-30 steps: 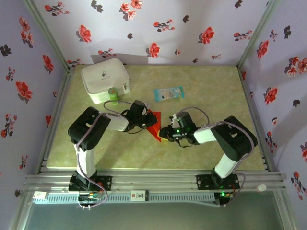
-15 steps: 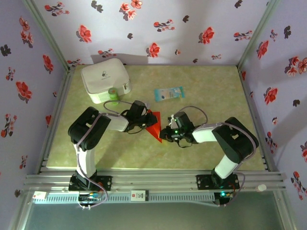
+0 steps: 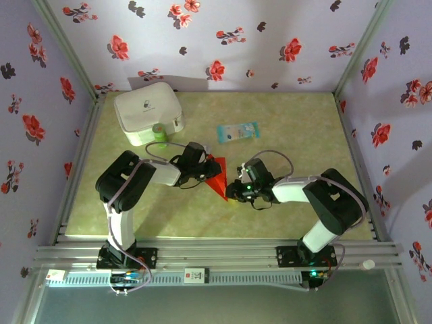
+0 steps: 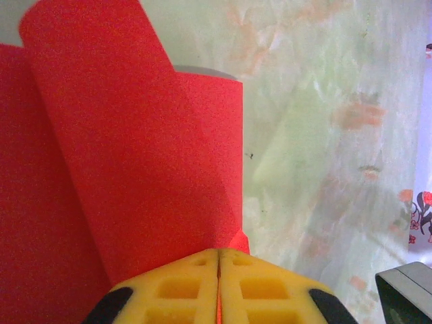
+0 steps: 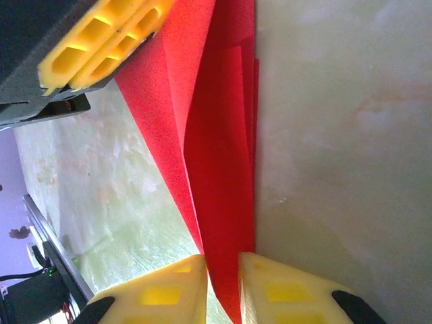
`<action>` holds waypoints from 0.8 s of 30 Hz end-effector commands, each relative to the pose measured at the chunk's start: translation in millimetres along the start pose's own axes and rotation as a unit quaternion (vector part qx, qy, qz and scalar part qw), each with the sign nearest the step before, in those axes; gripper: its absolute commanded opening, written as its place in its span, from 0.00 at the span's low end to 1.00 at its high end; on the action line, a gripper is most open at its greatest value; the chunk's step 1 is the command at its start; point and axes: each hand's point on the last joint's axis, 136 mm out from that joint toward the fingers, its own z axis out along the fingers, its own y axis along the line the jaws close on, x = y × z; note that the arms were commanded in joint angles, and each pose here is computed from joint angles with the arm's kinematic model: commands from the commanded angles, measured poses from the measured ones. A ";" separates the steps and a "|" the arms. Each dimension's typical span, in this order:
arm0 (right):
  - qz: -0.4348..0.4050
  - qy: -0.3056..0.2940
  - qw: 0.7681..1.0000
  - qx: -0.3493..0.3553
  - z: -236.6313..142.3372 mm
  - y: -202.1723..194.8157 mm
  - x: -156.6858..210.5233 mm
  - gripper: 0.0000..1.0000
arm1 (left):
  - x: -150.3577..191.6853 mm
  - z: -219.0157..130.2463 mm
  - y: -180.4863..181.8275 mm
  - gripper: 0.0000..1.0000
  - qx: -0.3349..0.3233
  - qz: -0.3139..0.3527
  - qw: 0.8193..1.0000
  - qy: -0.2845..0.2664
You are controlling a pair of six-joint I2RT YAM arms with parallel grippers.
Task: Fold a paper plane with a square sheet of paper (pick it up from the middle)
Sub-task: Fourth fold the wing at the center of the table.
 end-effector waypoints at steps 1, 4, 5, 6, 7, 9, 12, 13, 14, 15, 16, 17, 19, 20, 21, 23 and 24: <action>0.016 0.020 0.998 0.052 1.9 -24.0 12.7 0.13 | 15.2 -0.2 25.8 0.09 -0.034 -0.015 0.999 0.021; 0.025 0.023 0.998 0.045 3.7 -24.1 15.1 0.10 | 14.7 -0.5 25.6 0.09 -0.034 -0.014 0.999 0.021; 0.028 0.022 0.998 0.043 3.8 -24.5 15.7 0.09 | 14.8 -0.5 25.3 0.09 -0.034 -0.014 0.999 0.021; 0.029 0.022 0.998 0.043 3.9 -25.4 16.9 0.08 | 14.9 -0.6 25.7 0.09 -0.035 -0.015 0.999 0.021; 0.032 0.022 0.998 0.043 3.9 -26.3 17.2 0.08 | 15.0 -0.5 25.7 0.09 -0.035 -0.014 0.999 0.021; 0.035 0.023 0.998 0.041 4.6 -27.6 18.7 0.07 | 15.5 -0.2 26.1 0.09 -0.035 -0.014 0.999 0.022; 0.037 0.026 0.998 0.037 5.2 -26.7 20.1 0.08 | 15.2 -0.6 26.9 0.09 -0.036 -0.015 0.999 0.022; 0.037 0.025 0.998 0.033 4.7 -24.9 19.6 0.08 | 15.3 -0.8 27.2 0.09 -0.036 -0.015 0.999 0.021; 0.035 0.024 0.999 0.030 4.2 -22.8 18.5 0.09 | 14.6 -1.4 26.6 0.08 -0.035 -0.016 0.999 0.020; 0.033 0.021 0.999 0.027 3.0 -19.8 16.7 0.10 | 14.9 -1.7 26.9 0.09 -0.035 -0.015 0.999 0.020; 0.031 0.019 0.999 0.025 2.2 -17.9 15.3 0.10 | 15.2 -1.6 27.2 0.09 -0.035 -0.015 0.999 0.021; 0.027 0.017 0.999 0.023 1.6 -15.3 13.4 0.13 | 15.4 -1.5 27.5 0.09 -0.036 -0.016 0.999 0.021; 0.024 0.017 0.999 0.021 2.1 -12.7 11.2 0.15 | 15.2 -1.4 27.3 0.08 -0.035 -0.015 0.999 0.021; 0.023 0.019 0.999 0.019 2.7 -11.3 10.9 0.14 | 15.5 -1.7 27.3 0.08 -0.035 -0.016 0.999 0.021; 0.024 0.022 0.999 0.019 3.3 -11.5 11.4 0.12 | 15.3 -2.0 27.8 0.08 -0.036 -0.017 0.999 0.021; 0.026 0.023 0.999 0.018 3.2 -12.3 13.0 0.09 | 15.1 -2.6 27.8 0.08 -0.036 -0.017 0.999 0.020; 0.027 0.022 0.999 0.019 2.8 -13.5 13.8 0.08 | 15.3 -2.9 28.0 0.08 -0.035 -0.017 0.999 0.019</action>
